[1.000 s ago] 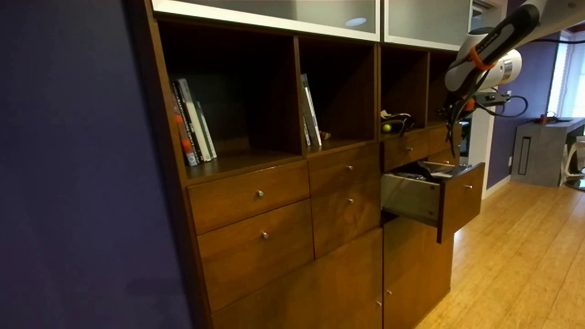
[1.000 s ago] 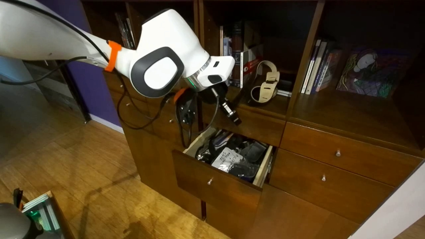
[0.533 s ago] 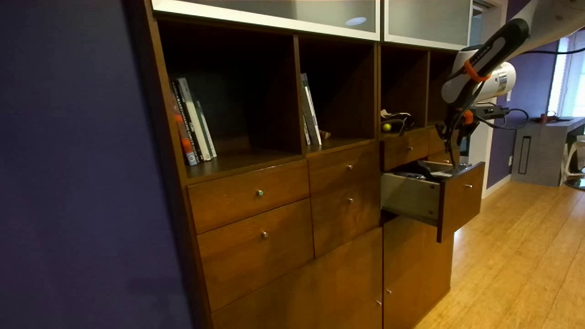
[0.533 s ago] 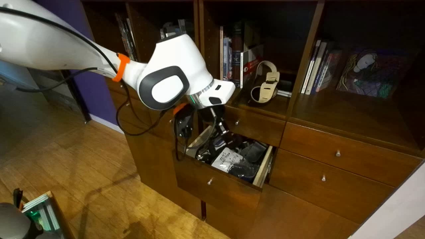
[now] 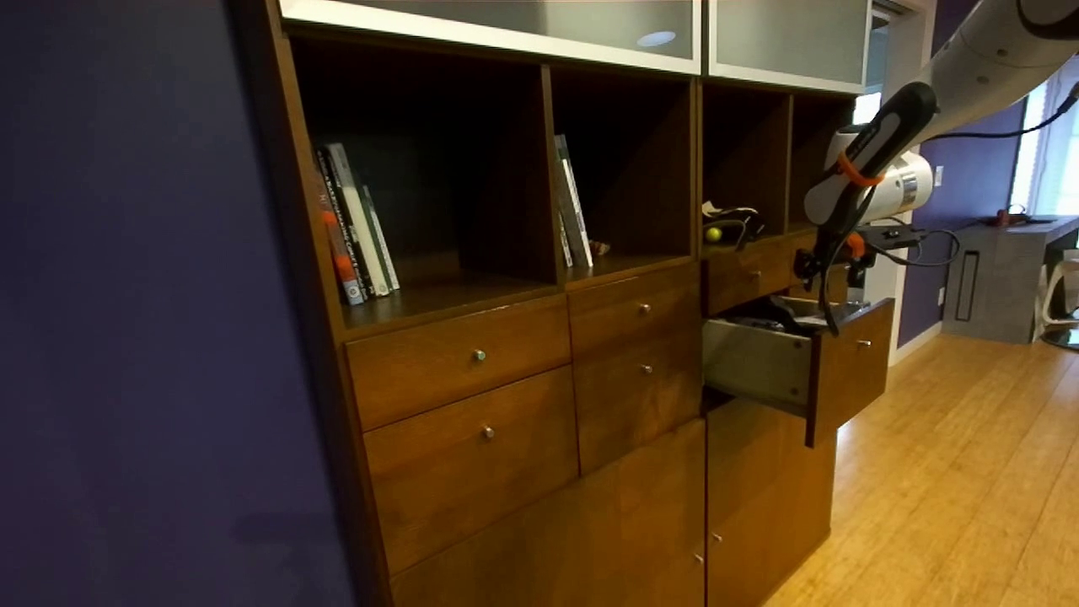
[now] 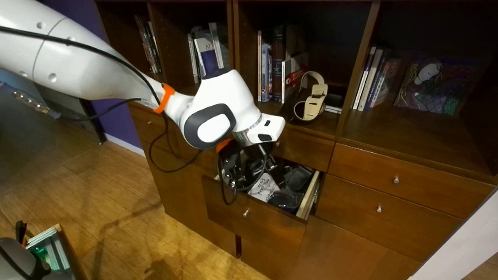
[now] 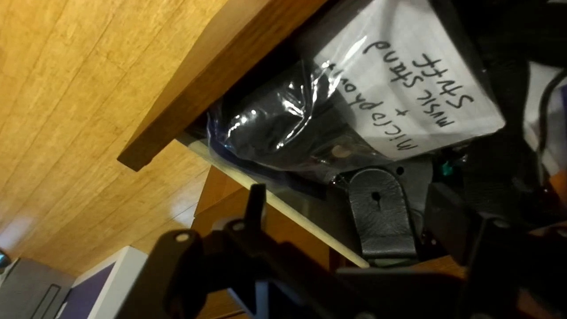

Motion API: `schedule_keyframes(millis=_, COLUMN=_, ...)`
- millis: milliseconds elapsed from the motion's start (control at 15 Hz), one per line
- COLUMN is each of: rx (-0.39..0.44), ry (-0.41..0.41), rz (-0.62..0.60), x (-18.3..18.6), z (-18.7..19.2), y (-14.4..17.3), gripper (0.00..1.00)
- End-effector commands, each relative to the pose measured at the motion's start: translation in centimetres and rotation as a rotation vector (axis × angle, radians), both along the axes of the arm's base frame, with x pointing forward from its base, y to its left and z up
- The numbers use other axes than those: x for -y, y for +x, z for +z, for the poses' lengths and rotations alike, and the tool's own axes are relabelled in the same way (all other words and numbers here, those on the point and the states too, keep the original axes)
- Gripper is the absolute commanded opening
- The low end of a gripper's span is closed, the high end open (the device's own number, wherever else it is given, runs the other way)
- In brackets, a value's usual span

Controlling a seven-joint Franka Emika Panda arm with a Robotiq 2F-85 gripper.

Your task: Remove the plastic from the open drawer and put it on the shelf above the open drawer.

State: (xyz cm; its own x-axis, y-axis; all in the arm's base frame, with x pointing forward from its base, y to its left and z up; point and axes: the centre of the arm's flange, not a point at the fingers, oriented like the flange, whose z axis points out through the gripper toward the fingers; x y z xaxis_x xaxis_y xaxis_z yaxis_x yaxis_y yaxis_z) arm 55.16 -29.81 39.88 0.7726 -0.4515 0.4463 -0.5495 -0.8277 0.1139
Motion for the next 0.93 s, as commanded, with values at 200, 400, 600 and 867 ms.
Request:
schedule_keyframes(millis=200, rx=-0.007, ry=0.004, rz=-0.047, x=4.6, z=-1.0, y=1.3, gripper=0.58)
schedule_keyframes(millis=400, rx=-0.031, ry=0.003, rz=-0.072, x=5.6, z=-1.7, y=0.8, gripper=0.58)
schedule_keyframes(millis=600, rx=-0.056, ry=0.010, rz=-0.083, x=6.1, z=-2.2, y=0.5, gripper=0.59)
schedule_keyframes(millis=867, rx=-0.084, ry=0.024, rz=-0.099, x=6.4, z=-2.4, y=0.2, gripper=0.44)
